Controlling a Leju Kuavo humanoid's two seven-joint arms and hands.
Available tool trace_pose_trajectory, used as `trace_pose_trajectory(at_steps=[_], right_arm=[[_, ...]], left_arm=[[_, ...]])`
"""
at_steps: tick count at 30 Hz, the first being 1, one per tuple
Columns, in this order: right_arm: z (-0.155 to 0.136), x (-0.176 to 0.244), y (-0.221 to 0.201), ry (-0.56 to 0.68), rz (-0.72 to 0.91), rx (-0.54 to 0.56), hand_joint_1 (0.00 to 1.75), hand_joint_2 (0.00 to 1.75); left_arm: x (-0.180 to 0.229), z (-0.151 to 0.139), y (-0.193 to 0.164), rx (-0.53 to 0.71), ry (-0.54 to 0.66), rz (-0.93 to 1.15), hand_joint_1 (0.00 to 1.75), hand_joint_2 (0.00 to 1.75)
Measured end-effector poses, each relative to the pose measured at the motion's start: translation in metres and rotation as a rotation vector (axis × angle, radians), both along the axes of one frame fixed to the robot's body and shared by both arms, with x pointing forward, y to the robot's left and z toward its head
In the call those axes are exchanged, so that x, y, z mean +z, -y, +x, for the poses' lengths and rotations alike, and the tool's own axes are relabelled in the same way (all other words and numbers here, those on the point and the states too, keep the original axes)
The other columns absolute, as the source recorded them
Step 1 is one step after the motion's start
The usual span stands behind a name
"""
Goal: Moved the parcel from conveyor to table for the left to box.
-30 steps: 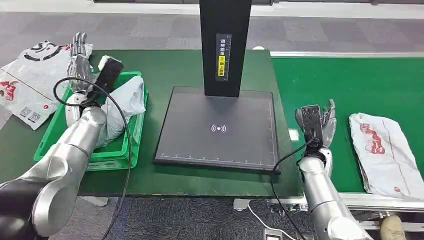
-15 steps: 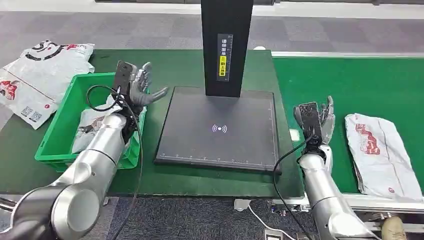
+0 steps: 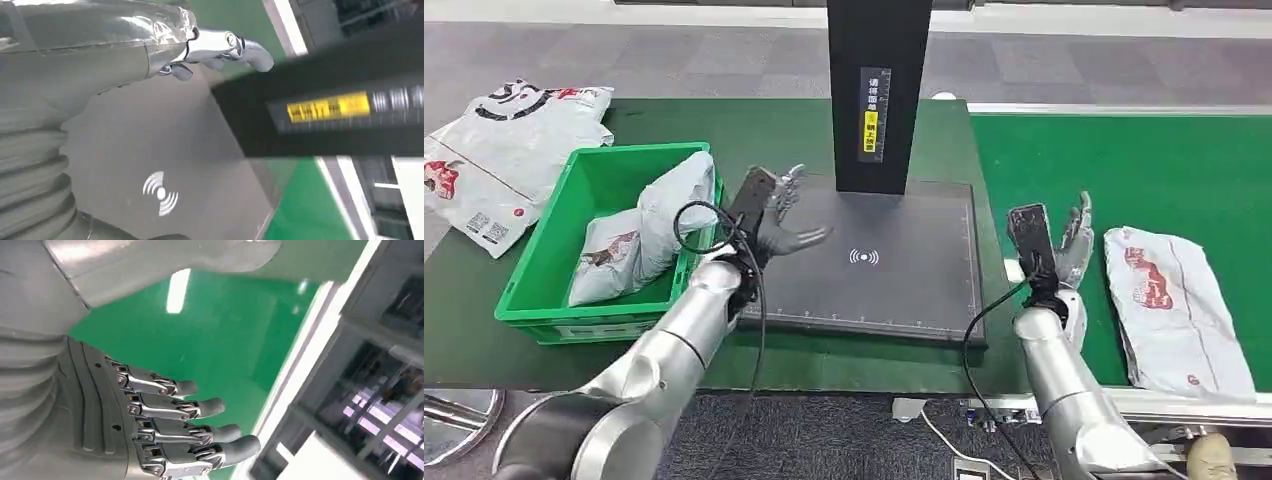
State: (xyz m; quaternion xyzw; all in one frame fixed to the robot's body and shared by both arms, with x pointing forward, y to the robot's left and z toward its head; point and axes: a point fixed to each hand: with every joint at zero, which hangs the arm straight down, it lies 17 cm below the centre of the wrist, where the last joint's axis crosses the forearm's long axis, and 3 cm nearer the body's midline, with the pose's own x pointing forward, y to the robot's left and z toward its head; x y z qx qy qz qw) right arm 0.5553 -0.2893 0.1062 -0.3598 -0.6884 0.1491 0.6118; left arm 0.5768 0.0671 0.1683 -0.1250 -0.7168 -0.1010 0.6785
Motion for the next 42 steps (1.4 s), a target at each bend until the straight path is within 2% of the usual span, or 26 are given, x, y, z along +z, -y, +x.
trace_pose_trajectory(at_steps=[5,9,14,22,26,29,32,38,42], right_arm=[[-0.007,-0.01,0.023,-0.061,-0.314,-0.044,0.0,1.75],[-0.018,-0.023,0.06,-0.118,-0.45,-0.114,0.0,1.75],[-0.031,-0.035,0.101,-0.171,-0.464,-0.213,0.0,1.75],[-0.04,-0.042,0.122,-0.2,-0.453,-0.263,0.0,1.75],[-0.051,-0.051,0.142,-0.258,-0.497,-0.33,0.0,1.75],[-0.067,-0.075,0.164,-0.365,-0.517,-0.394,0.0,1.75],[-0.09,-0.112,0.181,-0.54,-0.532,-0.436,0.0,1.75],[-0.11,-0.141,0.189,-0.674,-0.558,-0.437,0.0,1.75],[-0.145,-0.185,0.195,-0.977,-0.618,-0.419,0.0,1.75]], left_arm=[[-0.01,-0.014,0.025,-0.008,-0.013,-0.007,0.0,1.75],[-0.017,-0.021,0.034,0.001,-0.014,0.017,0.0,1.75],[-0.021,-0.027,0.042,-0.018,-0.012,0.037,0.0,1.75],[-0.023,-0.03,0.048,-0.028,-0.012,0.044,0.0,1.75],[-0.023,-0.029,0.047,-0.015,-0.008,0.05,0.0,1.75],[-0.023,-0.027,0.042,0.005,-0.008,0.042,0.0,1.75],[-0.022,-0.026,0.039,0.013,-0.003,0.036,0.0,1.75],[-0.023,-0.025,0.036,0.02,0.001,0.042,0.0,1.75],[-0.022,-0.024,0.032,0.029,0.007,0.049,0.0,1.75]])
